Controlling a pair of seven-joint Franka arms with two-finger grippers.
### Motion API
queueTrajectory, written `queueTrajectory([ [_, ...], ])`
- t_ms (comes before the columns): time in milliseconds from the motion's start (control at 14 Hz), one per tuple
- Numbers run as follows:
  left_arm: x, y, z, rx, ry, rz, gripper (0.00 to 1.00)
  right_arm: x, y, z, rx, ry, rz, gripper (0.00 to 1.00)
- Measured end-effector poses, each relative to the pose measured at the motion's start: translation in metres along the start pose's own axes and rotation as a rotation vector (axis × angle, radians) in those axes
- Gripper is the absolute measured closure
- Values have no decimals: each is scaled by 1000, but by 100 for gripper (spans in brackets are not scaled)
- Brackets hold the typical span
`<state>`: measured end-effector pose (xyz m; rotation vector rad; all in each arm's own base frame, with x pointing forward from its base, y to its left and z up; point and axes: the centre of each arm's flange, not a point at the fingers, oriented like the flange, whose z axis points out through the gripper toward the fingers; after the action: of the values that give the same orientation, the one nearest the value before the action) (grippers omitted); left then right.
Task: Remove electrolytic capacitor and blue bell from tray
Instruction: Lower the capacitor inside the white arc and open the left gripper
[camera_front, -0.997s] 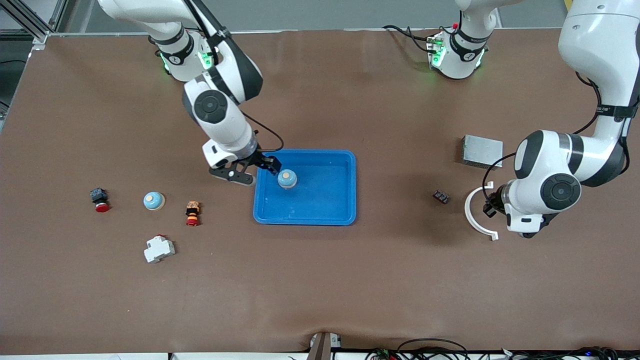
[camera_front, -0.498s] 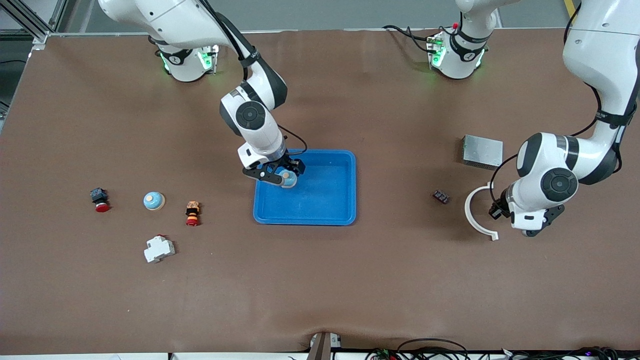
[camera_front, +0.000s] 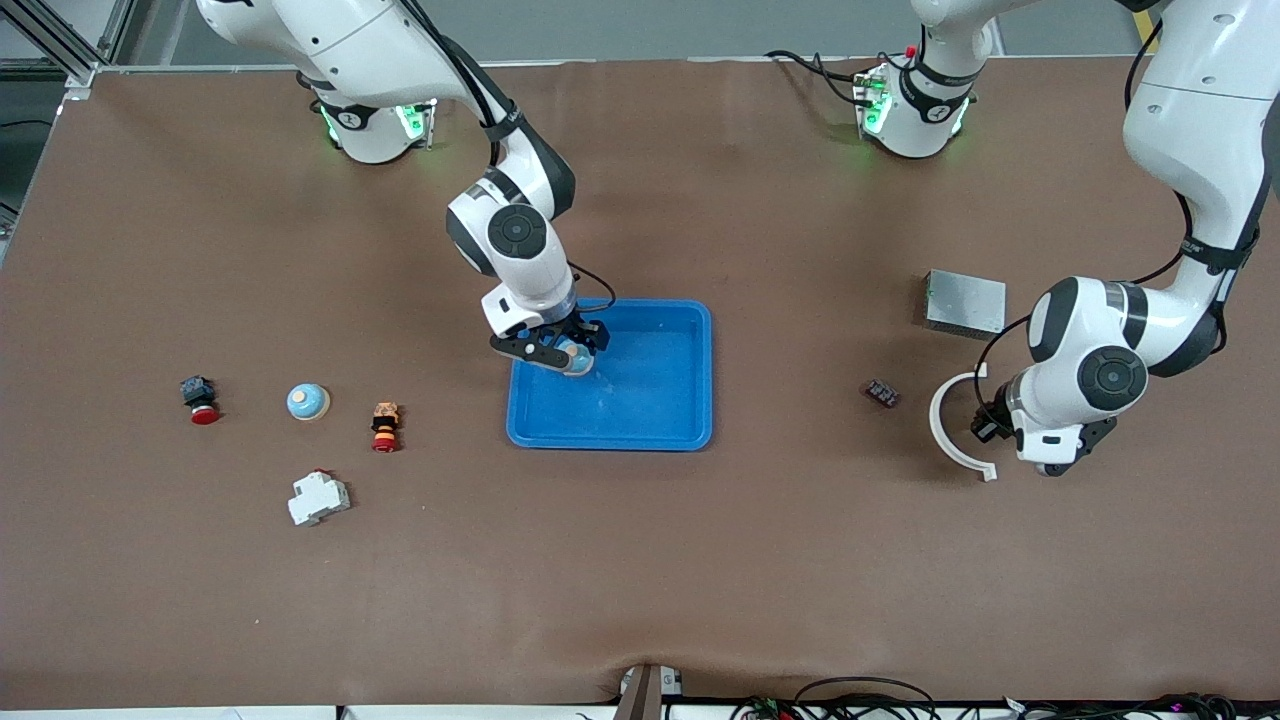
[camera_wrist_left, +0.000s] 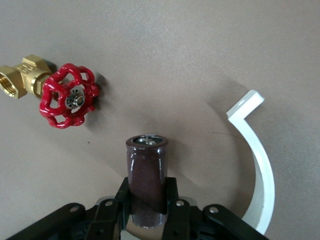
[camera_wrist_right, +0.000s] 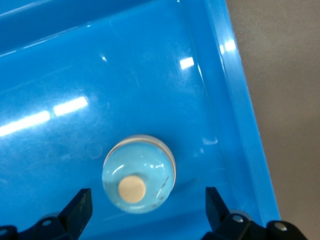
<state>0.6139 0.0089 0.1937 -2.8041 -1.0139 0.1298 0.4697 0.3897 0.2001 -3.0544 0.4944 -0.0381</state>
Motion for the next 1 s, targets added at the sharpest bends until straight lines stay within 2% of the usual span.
queueTrajectory([
  [71, 0, -1, 1, 2, -2, 0, 69, 2, 1, 3, 1, 2, 3, 0],
  [142, -1, -1, 3, 4, -5, 0, 62, 5, 0, 5, 1, 3, 6, 0],
  [570, -1, -1, -1, -1, 2, 1, 4, 14, -16, 7, 22, 14, 38, 0],
  [641, 1, -2, -5, -5, 9, -2, 0, 13, -18, 9, 22, 14, 37, 0],
  [997, 3, 2, -38, -33, 55, 0, 0, 12, -18, 11, 16, 19, 34, 0],
])
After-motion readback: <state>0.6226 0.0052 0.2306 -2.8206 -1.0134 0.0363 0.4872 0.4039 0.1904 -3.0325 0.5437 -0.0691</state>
